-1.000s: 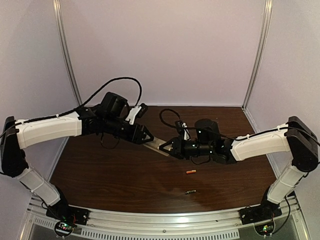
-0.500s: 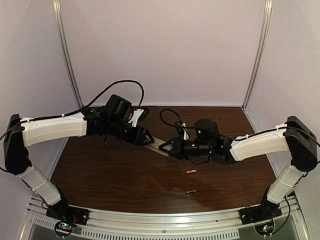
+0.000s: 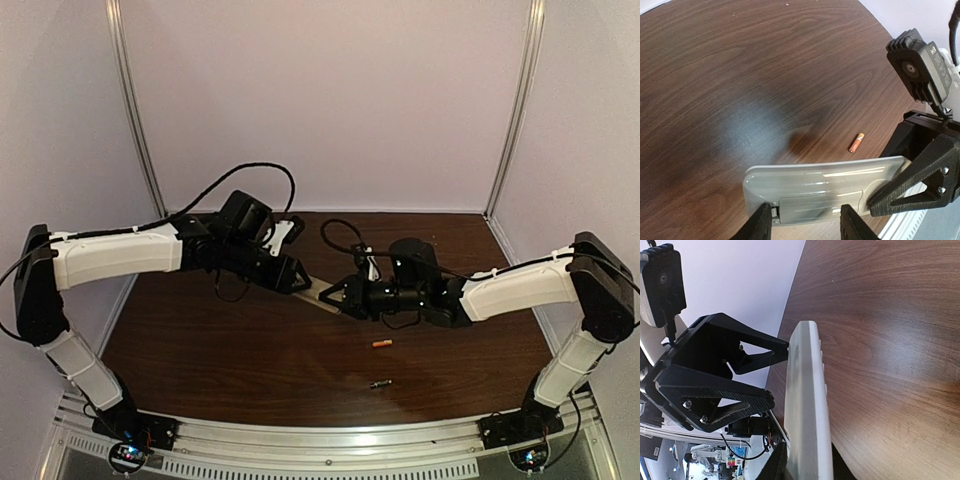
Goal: Load the batteries into the remote control
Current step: Remove the battery cover from the remote control.
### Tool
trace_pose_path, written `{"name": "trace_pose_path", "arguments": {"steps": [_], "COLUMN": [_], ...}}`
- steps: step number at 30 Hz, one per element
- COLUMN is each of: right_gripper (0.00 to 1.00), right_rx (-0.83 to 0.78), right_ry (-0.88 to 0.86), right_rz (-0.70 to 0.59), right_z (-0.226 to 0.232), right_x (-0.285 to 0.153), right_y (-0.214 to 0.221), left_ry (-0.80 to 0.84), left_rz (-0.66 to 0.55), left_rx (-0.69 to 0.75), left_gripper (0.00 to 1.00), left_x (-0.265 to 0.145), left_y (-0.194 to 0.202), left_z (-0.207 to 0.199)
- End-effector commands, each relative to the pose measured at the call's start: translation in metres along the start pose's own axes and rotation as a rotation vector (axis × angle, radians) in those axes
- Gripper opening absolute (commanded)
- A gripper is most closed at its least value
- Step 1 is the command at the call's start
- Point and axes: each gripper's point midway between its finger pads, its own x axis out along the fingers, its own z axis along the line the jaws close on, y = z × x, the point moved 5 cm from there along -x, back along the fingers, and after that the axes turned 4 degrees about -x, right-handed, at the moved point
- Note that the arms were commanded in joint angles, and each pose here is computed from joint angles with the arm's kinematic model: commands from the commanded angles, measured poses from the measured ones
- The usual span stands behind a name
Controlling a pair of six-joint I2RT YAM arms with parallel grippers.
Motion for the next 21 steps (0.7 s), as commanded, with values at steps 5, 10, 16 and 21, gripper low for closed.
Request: {"name": "trace_pose_path", "arguments": {"steps": [5, 10, 16, 21], "right_gripper": [0.00, 0.00, 0.00, 0.00], "right_rx": [-0.043, -0.050, -0.059, -0.064], "right_ry": [-0.084, -0.085, -0.009, 0.080], "right_rz": [-0.041, -0.041, -0.058, -0.073], "right_z": [0.025, 0.025, 0.006, -0.015], "right_x": [0.003, 0.003, 0.001, -0.002], "right_y": [-0.015, -0.015, -0.017, -0.020], "left_ry": [0.028, 0.126, 0.209, 0.203], "left_rz": [0.042, 0.052, 0.008, -0.031], "left_rx": [0.021, 0.025, 0.023, 0.003], "left_gripper": [0.47, 0.42, 0.40, 0.38], "left_x": [0.014, 0.014, -0.001, -0.010], "left_y": [0.005, 0.006, -0.001, -0.006], "left_z": [-0.012, -0.024, -0.031, -0.024]}}
